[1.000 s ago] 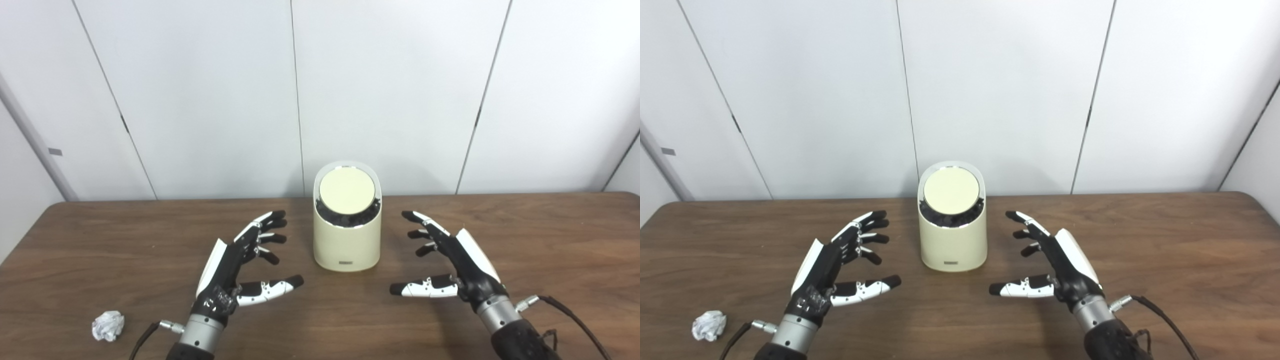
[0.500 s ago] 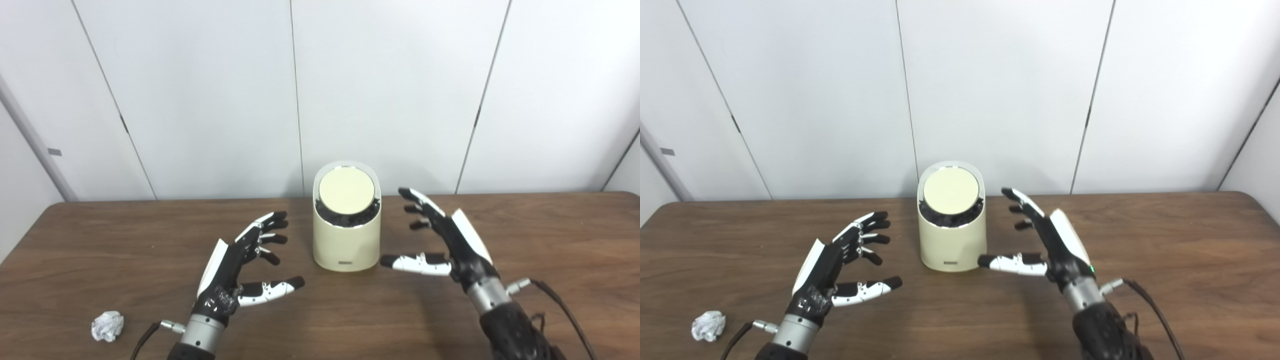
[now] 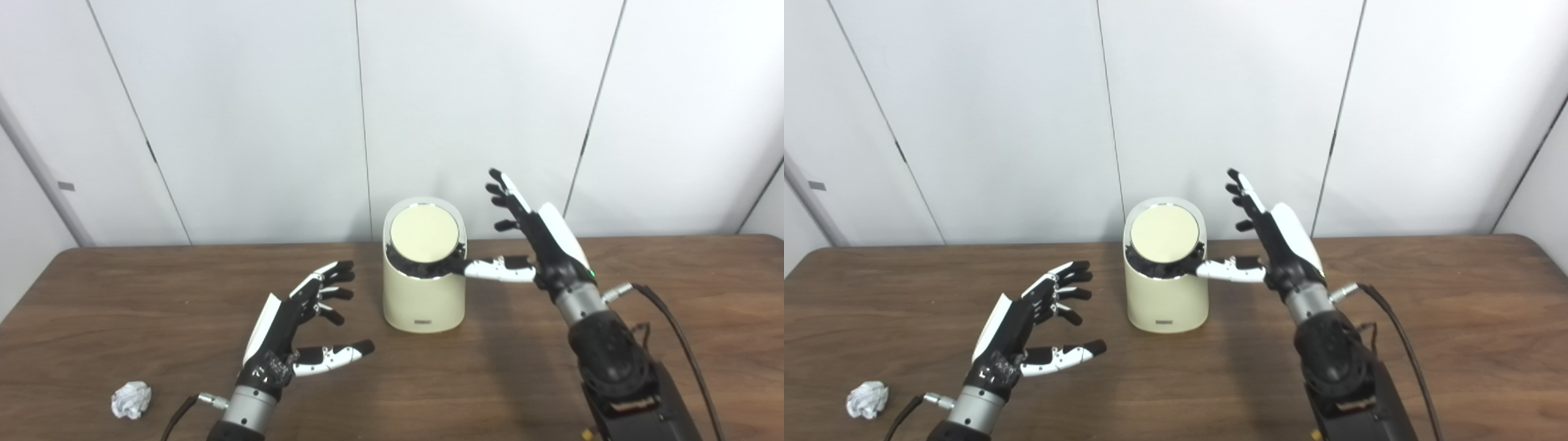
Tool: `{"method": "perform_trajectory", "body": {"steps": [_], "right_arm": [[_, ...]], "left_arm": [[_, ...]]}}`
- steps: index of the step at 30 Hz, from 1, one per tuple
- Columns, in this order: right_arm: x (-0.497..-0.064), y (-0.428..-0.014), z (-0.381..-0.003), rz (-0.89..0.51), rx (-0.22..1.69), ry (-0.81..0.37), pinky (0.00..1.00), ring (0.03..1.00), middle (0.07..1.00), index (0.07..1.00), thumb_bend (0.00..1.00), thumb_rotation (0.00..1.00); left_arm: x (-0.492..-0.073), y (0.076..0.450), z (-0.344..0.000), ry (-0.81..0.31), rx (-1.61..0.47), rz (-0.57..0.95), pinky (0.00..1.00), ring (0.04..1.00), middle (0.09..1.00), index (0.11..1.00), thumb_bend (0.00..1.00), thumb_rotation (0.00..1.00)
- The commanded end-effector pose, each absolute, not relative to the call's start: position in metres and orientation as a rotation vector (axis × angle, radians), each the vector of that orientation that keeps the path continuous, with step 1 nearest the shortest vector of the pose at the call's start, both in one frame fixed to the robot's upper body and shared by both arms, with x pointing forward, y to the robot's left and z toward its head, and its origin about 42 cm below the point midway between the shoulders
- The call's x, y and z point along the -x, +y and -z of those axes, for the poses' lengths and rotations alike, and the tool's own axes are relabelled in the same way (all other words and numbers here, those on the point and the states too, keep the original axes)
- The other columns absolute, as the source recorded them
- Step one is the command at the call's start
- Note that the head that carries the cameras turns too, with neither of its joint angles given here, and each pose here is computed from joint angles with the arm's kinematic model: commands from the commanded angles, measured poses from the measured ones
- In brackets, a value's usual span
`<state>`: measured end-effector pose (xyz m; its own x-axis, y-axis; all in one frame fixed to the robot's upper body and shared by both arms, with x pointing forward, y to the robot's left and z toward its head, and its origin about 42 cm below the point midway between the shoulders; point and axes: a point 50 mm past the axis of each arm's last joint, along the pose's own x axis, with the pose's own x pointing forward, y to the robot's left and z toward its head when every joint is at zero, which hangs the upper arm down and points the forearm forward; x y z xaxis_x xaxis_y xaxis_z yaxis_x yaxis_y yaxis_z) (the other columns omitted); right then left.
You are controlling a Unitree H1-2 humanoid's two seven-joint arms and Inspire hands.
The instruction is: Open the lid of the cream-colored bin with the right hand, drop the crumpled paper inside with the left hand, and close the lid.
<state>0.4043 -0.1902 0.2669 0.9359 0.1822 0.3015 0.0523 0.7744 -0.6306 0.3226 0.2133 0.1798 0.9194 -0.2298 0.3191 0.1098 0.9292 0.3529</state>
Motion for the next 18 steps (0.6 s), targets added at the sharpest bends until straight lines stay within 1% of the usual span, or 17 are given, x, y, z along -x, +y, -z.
{"method": "perform_trajectory", "body": {"steps": [1,3,6,11,18], "right_arm": [[-0.413,-0.182,-0.296,-0.050,0.686,-0.446,0.71,0.881,0.927,0.988,0.83,0.41],[-0.417,-0.178,-0.302,-0.046,0.704,-0.451,0.71,0.868,0.924,0.990,0.82,0.42],[-0.422,-0.173,-0.307,-0.041,0.708,-0.456,0.67,0.835,0.908,0.976,0.82,0.40],[-0.428,-0.165,-0.314,-0.042,0.710,-0.462,0.65,0.835,0.914,0.967,0.82,0.36],[-0.434,-0.153,-0.315,-0.041,0.727,-0.453,0.64,0.834,0.925,0.963,0.80,0.37]], "left_arm": [[-0.326,0.210,-0.193,-0.441,-0.328,0.170,0.55,0.738,0.820,0.855,0.74,0.01],[-0.326,0.210,-0.193,-0.443,-0.327,0.171,0.55,0.737,0.820,0.855,0.74,0.01],[-0.326,0.209,-0.192,-0.443,-0.326,0.170,0.55,0.736,0.820,0.856,0.74,0.01],[-0.325,0.208,-0.192,-0.441,-0.323,0.169,0.55,0.741,0.821,0.855,0.74,0.00],[-0.325,0.207,-0.191,-0.440,-0.322,0.168,0.55,0.743,0.825,0.857,0.73,0.02]]}}
